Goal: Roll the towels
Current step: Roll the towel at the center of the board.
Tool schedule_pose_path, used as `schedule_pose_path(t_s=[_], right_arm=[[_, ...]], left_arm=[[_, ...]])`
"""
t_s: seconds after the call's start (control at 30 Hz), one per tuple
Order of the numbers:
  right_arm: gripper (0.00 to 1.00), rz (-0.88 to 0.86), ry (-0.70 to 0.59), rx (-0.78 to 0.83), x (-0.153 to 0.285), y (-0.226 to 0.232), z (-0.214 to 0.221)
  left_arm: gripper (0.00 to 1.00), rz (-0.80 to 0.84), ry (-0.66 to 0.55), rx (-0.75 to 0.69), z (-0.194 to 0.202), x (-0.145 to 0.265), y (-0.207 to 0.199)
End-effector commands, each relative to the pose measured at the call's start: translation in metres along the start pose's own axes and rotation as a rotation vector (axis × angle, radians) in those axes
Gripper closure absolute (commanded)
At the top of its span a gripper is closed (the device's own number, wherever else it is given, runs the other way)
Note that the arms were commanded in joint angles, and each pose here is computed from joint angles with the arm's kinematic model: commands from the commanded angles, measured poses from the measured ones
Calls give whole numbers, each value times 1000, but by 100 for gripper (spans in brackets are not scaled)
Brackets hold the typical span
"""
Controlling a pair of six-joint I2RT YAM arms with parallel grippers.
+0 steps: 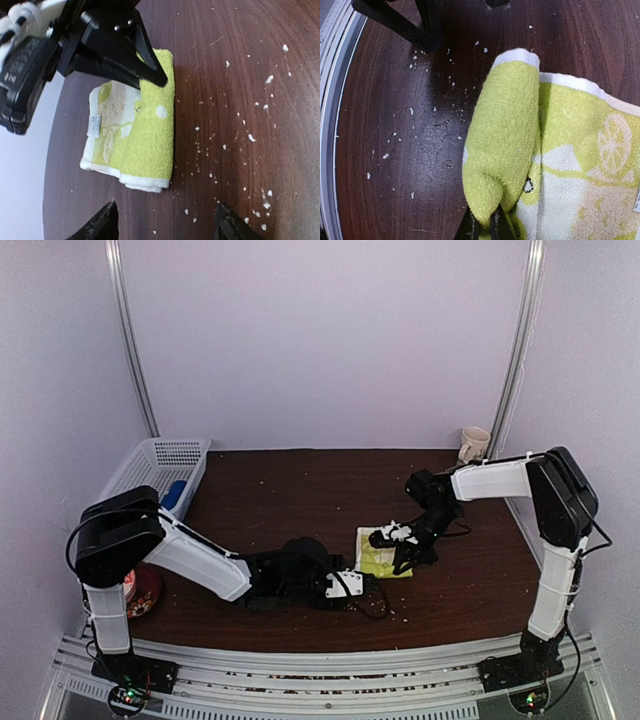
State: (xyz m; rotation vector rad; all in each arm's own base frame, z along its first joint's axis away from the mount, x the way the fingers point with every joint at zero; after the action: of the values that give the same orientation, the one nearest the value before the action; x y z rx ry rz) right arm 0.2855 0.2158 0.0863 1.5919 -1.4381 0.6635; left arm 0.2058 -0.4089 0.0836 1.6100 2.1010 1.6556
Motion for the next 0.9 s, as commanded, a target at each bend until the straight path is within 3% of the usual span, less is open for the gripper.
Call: schedule_pose_path(t_s=[0.0, 0.2, 0.63, 0.73, 0.87], right_arm=[[100, -124, 35, -125, 1, 7, 7], [100, -202, 47, -168, 2, 4, 9], [100, -208, 57, -184, 5, 0, 15], [100, -205, 58, -187, 5, -1, 16], [100, -200, 57, -186, 6, -2, 16]], left_arm=[[36, -184, -9, -124, -7, -3, 17], [45, -193, 2, -199, -15, -17, 15], [48, -175, 32, -254, -13, -45, 8], [56, -165, 33, -260, -14, -48, 5], [77, -148, 28, -270, -13, -50, 0]])
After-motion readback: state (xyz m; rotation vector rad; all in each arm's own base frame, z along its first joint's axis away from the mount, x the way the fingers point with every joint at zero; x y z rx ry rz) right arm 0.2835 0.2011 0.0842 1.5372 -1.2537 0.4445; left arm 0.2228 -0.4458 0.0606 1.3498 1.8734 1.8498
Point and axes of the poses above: each gripper's point midway between its finger pads, its own x axis back along the fingers, its own y axis along the line the jaws close on, z = x × y, the point moved 6 cm from there along x, back along the fingers, and after that the axes turned 12 degrees about -x, right-handed, at the moved point
